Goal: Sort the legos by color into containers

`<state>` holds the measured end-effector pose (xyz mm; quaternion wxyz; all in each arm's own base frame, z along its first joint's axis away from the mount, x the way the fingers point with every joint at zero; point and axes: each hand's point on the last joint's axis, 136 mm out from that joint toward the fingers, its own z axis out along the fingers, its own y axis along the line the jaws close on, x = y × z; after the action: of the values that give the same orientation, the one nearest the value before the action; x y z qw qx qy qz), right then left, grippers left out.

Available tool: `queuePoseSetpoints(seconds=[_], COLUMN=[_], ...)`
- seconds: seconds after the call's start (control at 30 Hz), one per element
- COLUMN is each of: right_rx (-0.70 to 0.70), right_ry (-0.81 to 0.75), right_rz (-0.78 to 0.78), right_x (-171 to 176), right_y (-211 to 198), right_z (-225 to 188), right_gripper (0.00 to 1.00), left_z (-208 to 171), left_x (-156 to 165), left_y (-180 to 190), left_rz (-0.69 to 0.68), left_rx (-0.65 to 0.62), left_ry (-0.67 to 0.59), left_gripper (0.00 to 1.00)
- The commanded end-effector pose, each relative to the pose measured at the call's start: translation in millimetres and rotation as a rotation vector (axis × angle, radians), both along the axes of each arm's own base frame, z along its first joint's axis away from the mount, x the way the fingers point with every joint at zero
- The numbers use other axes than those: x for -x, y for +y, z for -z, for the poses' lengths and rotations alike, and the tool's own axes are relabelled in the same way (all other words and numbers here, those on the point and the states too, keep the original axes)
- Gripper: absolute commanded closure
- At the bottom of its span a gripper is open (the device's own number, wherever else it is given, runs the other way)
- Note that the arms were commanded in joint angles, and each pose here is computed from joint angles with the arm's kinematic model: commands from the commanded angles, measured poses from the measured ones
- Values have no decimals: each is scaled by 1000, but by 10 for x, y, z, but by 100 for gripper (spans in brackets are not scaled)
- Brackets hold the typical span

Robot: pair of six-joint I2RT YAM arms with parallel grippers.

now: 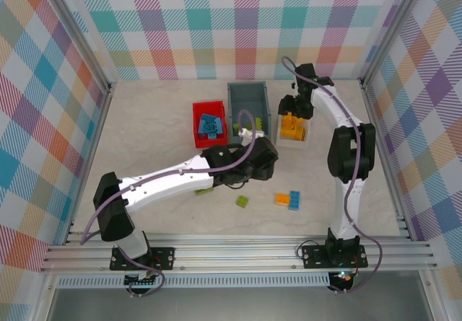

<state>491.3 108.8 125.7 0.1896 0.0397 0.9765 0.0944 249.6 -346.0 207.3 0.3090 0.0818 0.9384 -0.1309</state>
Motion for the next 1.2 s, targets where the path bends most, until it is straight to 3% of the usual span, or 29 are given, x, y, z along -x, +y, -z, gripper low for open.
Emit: queuePoseSetpoints(seconds=[0.0,0.23,0.4,0.57,0.77,1.0,1.07,1.17], right_rx=[-41,-120,-305,-410,-463,-449,-449,-449], right_ry=[-173,-293,-253,-168,-124,-141,-141,-136], right_rz=[-17,-185,-286,-315,-291,-286,-289,-292], right_x=[212,1279,2193,2865,3204,3268,3258,3241], right_y=[62,617,1044,1179,1114,1019,1033,1063], right_z=[-847,-1293,-1187,-1006,-959,-1055,-1066,-1053], right_gripper=[36,30,25,24,24,24,24,24], left_z=[161,769,1142,1405,1615,1847,1867,1892], left_x=[3,62,66,124,27,-35,-38,-14], left_y=[637,1399,1536,1479,1499,1634,1634,1619], left_rz=[-13,153,309,471,506,470,456,444], left_rx=[-137,-374,-553,-584,-590,-596,-562,-535], left_ry=[68,241,278,298,325,371,376,392], left_gripper=[28,22,22,20,19,23,29,45])
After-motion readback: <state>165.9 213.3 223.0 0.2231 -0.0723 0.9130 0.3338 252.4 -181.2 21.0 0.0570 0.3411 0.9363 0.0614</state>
